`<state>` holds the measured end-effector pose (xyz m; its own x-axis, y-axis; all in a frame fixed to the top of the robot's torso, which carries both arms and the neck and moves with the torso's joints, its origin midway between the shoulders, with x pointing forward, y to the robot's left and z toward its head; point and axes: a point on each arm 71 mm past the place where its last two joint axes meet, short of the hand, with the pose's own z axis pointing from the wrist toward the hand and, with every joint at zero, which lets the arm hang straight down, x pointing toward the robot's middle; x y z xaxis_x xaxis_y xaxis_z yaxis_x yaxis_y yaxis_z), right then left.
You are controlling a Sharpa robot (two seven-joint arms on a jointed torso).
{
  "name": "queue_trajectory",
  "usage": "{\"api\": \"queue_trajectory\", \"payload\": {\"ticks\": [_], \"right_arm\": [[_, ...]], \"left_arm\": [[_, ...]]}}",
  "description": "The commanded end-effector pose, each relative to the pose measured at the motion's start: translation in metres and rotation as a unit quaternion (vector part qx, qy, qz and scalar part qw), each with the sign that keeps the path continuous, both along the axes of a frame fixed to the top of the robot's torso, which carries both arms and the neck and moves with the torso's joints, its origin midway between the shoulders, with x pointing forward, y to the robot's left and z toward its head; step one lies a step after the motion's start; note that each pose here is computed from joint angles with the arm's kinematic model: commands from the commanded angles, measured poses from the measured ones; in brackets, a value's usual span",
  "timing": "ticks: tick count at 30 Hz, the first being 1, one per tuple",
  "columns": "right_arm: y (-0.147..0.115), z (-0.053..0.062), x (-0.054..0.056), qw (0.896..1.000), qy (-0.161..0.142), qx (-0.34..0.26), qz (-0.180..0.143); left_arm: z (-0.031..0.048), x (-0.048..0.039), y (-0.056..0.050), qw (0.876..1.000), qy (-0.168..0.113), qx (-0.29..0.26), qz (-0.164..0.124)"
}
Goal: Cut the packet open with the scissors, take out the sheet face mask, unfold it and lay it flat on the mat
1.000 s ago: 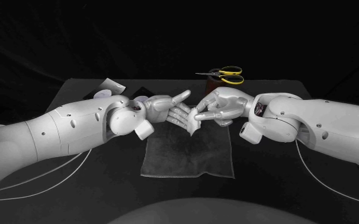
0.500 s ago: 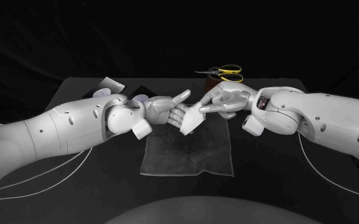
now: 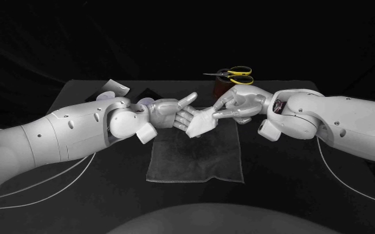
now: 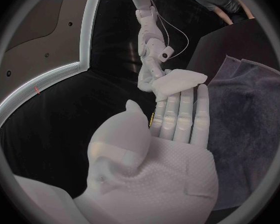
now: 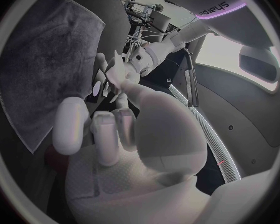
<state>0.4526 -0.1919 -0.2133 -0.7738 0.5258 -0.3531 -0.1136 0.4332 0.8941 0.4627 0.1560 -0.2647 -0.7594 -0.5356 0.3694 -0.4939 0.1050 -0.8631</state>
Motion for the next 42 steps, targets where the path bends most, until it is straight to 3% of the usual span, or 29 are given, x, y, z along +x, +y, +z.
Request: {"api": "queue_trajectory", "payload": {"ticks": [1, 15, 42], "right_arm": [[-0.0001, 0.0001, -0.0016, 1.000, 0.000, -0.005, 0.011], [-0.0030, 0.0009, 0.0002, 1.000, -0.008, -0.003, 0.000], [0.0003, -0.0009, 0.0043, 1.000, -0.019, -0.019, -0.006]], "left_arm": [[0.0003, -0.0005, -0.0004, 1.000, 0.004, -0.002, 0.001], [-0.0004, -0.0024, -0.0012, 1.000, 0.000, 0.009, -0.012], [0.0019, -0.0019, -0.0030, 1.000, -0.014, 0.000, -0.006]]}}
